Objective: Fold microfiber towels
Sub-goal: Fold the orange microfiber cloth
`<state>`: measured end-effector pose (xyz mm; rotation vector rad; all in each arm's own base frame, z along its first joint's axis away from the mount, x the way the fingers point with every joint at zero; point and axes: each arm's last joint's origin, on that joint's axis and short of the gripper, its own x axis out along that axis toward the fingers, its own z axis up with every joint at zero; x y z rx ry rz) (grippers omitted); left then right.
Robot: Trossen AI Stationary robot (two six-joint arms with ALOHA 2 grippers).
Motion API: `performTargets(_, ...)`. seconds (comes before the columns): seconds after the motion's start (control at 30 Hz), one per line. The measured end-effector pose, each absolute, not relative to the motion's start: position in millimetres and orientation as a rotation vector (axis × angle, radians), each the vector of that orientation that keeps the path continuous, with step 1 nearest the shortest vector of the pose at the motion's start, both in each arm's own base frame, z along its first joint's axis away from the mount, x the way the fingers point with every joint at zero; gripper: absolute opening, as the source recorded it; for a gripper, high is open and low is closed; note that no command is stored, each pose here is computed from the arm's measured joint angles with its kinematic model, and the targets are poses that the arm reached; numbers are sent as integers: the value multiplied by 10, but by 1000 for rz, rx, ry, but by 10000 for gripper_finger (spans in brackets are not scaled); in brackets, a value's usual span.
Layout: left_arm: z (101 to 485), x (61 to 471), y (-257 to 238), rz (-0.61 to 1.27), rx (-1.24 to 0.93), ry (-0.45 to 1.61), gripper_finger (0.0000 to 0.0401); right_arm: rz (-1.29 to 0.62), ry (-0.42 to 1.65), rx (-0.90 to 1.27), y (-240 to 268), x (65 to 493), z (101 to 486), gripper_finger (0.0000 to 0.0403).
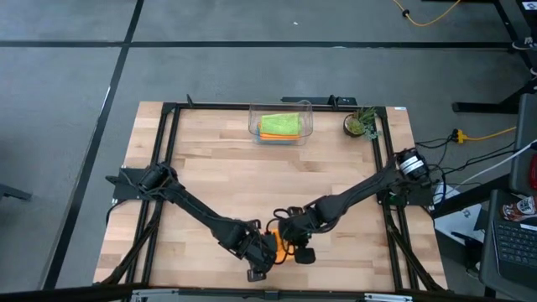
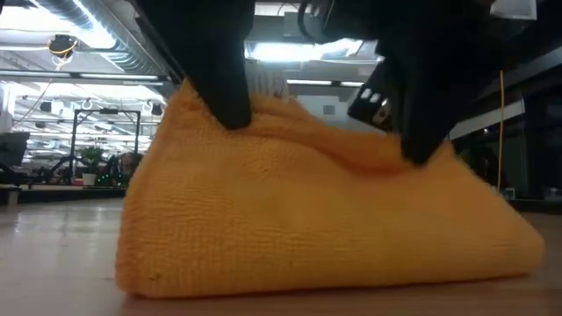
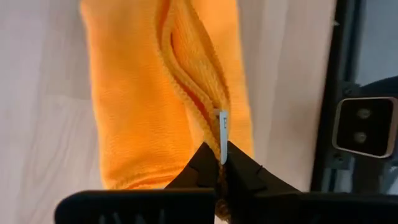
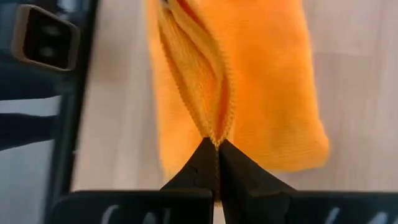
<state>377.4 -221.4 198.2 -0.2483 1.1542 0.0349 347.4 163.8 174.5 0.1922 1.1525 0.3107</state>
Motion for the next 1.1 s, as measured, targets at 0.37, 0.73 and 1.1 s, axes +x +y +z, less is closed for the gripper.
performTargets(0.37,1857,3693,-2145,158,-155,1220,0,145,1107,98,1598,3523,1651,10)
performTargets(0.73,1771,3681,-2079,286,-174,1245,70,104,1056,19,1577,3551,1658,66)
performTargets(1.1,1755,3571,-1984,409,-152,1342,166,-28,980,-216,1510,3574,1672,185)
